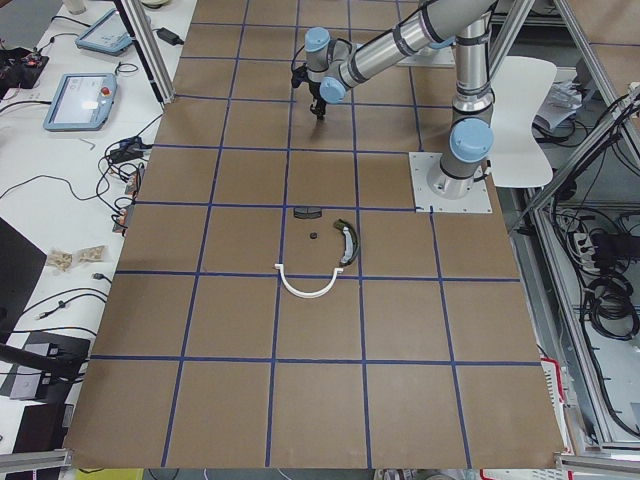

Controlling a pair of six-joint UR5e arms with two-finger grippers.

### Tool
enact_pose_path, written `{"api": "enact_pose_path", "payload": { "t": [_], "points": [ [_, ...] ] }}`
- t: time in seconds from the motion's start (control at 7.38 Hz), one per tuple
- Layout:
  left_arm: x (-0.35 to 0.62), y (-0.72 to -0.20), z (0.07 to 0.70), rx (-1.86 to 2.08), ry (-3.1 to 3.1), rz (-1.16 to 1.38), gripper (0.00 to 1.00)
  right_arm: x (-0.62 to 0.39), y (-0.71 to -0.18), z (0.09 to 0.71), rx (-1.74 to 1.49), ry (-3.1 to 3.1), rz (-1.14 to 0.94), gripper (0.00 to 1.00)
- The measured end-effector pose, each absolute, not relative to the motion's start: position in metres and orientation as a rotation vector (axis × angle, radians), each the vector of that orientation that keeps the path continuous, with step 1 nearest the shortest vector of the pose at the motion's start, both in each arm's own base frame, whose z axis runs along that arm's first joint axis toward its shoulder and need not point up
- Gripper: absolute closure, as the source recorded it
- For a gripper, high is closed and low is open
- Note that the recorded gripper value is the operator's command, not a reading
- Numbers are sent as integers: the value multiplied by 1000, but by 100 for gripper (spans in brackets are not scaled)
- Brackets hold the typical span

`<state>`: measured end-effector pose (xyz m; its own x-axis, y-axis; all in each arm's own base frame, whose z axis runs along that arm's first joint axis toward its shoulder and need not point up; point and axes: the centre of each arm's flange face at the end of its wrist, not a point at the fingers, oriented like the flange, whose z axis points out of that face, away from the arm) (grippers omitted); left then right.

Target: Place bearing gear from tray to pile

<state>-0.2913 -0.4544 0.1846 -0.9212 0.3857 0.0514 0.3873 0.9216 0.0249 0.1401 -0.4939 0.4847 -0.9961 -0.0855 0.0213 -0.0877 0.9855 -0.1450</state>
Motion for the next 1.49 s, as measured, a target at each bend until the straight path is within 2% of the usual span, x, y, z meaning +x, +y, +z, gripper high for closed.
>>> {"api": "enact_pose_path", "payload": {
  "t": [0.41, 0.81, 1.22, 1.49],
  "points": [
    [-230, -501, 226, -480, -3071, -51, 100, 140, -495, 482, 138, -3116, 222, 0],
    [-65, -545, 253, -87, -3110, -66, 100, 140, -499, 481, 138, -3115, 234, 0],
    [113, -537, 245, 102, -3123, -105, 100, 141, -501, 477, 142, -3127, 225, 0],
    [185, -517, 235, 78, -3122, -131, 100, 142, -501, 476, 147, -3130, 221, 0]
  ]
}}
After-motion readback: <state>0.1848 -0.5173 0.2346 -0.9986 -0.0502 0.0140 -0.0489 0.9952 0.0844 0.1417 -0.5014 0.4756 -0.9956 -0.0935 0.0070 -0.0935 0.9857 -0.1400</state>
